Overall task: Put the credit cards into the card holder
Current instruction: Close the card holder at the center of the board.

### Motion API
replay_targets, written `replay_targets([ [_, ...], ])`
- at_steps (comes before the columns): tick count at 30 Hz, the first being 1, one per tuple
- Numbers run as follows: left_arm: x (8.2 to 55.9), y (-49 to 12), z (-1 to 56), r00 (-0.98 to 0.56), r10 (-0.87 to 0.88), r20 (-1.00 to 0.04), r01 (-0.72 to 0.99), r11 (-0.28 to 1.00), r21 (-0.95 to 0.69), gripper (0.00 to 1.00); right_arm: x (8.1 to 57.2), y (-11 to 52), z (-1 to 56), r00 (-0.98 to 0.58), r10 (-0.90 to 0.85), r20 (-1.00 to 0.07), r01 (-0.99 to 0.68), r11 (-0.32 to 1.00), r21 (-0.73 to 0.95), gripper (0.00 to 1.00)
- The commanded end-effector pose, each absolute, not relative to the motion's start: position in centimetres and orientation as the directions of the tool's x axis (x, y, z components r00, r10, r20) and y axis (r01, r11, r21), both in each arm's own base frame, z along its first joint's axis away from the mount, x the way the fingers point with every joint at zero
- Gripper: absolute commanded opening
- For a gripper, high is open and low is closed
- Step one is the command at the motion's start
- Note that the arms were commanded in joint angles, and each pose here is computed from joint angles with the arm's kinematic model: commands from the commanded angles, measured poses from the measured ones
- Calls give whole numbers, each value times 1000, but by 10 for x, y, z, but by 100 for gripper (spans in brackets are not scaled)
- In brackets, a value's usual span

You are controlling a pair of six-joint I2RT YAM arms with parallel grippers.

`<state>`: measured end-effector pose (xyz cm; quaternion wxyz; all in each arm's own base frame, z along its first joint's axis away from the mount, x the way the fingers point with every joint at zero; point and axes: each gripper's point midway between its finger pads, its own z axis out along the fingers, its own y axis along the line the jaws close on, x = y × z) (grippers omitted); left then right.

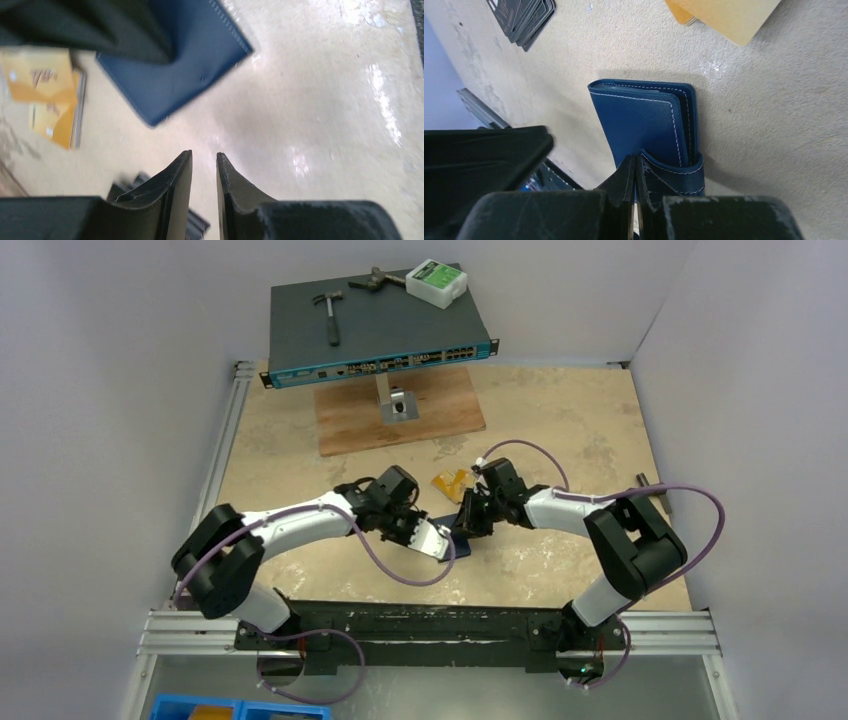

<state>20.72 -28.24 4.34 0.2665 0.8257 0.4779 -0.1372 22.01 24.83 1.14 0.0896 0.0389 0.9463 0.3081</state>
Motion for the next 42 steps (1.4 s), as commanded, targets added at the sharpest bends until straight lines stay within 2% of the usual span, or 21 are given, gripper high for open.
replay_targets([
  [1,197,-256,82,352,733,-582,936,-286,207,25,172,169,-66,-983,183,-27,168,944,284,0],
  [8,195,-230,105,243,769,-592,970,-188,155,26,172,156,-74,-966,255,-50,236,943,235,0],
  [14,204,-216,135,106,772,-627,993,-46,112,26,155,149,-88,-942,337,-11,326,920,218,0],
  [15,207,-214,140,72,765,-640,994,-6,105,27,154,150,-87,-938,348,-12,336,915,224,2],
  [19,218,-203,156,-56,741,-669,989,134,65,29,155,161,-71,-936,352,-8,334,894,299,23],
  [22,224,-192,165,-150,727,-670,975,221,22,30,178,170,-40,-936,338,-94,284,887,364,41],
  [25,229,-180,172,-203,707,-678,958,288,14,30,204,188,-2,-934,309,-180,199,869,453,54],
  [28,228,-170,177,-226,703,-674,946,324,22,30,228,218,40,-933,256,-255,61,807,588,58],
  [32,228,-153,181,-256,702,-664,928,371,35,31,242,263,106,-920,181,-349,-163,632,758,60],
  [34,231,-144,185,-280,692,-665,910,413,46,31,245,276,136,-905,160,-395,-247,558,792,60],
  [35,231,-140,187,-292,685,-667,902,428,45,39,244,282,151,-897,143,-419,-294,515,805,61],
  [37,232,-133,192,-302,668,-680,890,453,49,62,245,291,179,-878,117,-463,-370,447,814,65],
  [39,233,-128,197,-315,646,-695,875,482,52,86,249,294,198,-854,98,-512,-425,436,793,69],
  [40,234,-126,201,-320,634,-704,867,495,52,93,252,293,203,-840,79,-537,-450,450,771,72],
  [42,239,-117,206,-340,605,-720,843,535,51,99,262,290,215,-820,75,-568,-465,491,736,81],
])
